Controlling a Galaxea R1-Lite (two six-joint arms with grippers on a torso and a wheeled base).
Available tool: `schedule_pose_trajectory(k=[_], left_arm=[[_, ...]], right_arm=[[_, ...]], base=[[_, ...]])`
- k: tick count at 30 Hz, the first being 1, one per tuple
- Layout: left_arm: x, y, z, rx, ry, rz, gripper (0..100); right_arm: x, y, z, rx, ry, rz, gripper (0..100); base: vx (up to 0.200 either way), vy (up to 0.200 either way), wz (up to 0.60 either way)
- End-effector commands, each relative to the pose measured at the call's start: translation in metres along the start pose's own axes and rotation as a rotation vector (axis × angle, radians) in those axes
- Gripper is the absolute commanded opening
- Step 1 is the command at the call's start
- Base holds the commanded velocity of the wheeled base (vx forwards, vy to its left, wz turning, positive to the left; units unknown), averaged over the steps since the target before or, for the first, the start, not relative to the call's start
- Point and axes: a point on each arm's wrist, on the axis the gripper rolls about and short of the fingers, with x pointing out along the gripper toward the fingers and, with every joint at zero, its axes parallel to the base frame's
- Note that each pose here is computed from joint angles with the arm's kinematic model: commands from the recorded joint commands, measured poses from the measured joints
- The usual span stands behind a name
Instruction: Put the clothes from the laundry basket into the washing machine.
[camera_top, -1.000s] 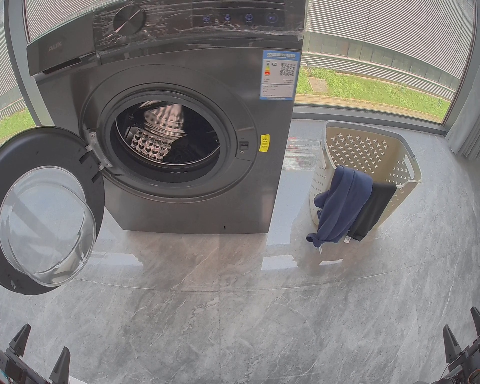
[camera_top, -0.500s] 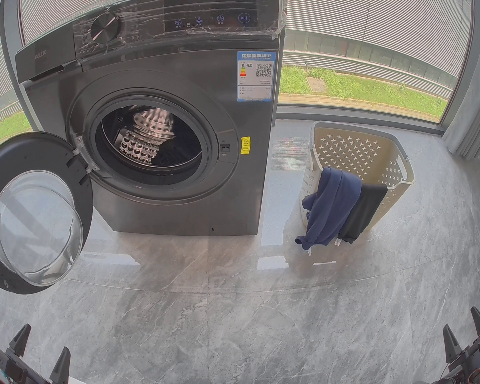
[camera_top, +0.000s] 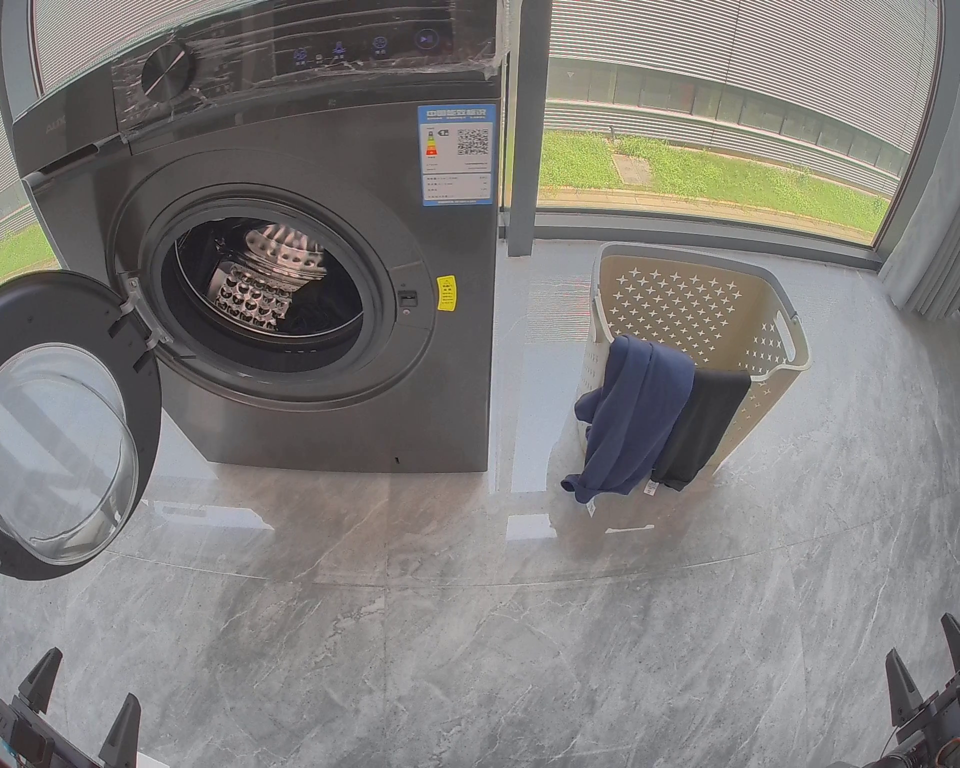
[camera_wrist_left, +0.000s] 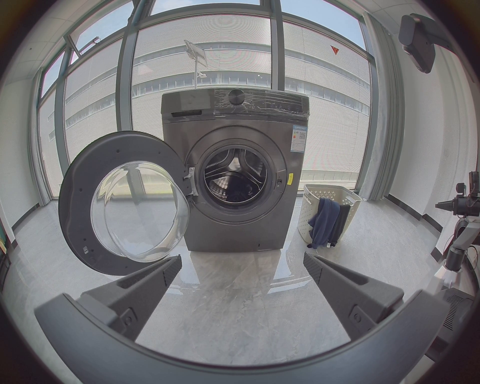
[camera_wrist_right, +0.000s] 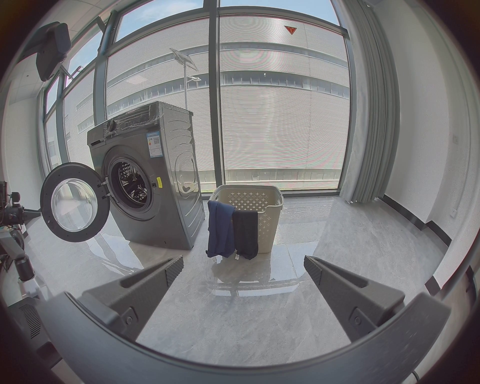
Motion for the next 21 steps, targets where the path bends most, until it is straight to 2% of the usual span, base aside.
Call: schedule_pose_trajectory(k=[1,21], left_arm=[[0.0003,0.0,-0.0032,0.0,0.002,0.0,100],[0.0003,0.0,-0.0034,0.0,0.004,0.0,100]], right_arm=[[0.0,0.0,-0.0048,0.0,0.001,0.0,100],[0.0,0.0,-0.0049,0.0,0.001,-0.001,100]], base=[[0.0,-0.2,0.0],[0.0,-0.2,0.0]])
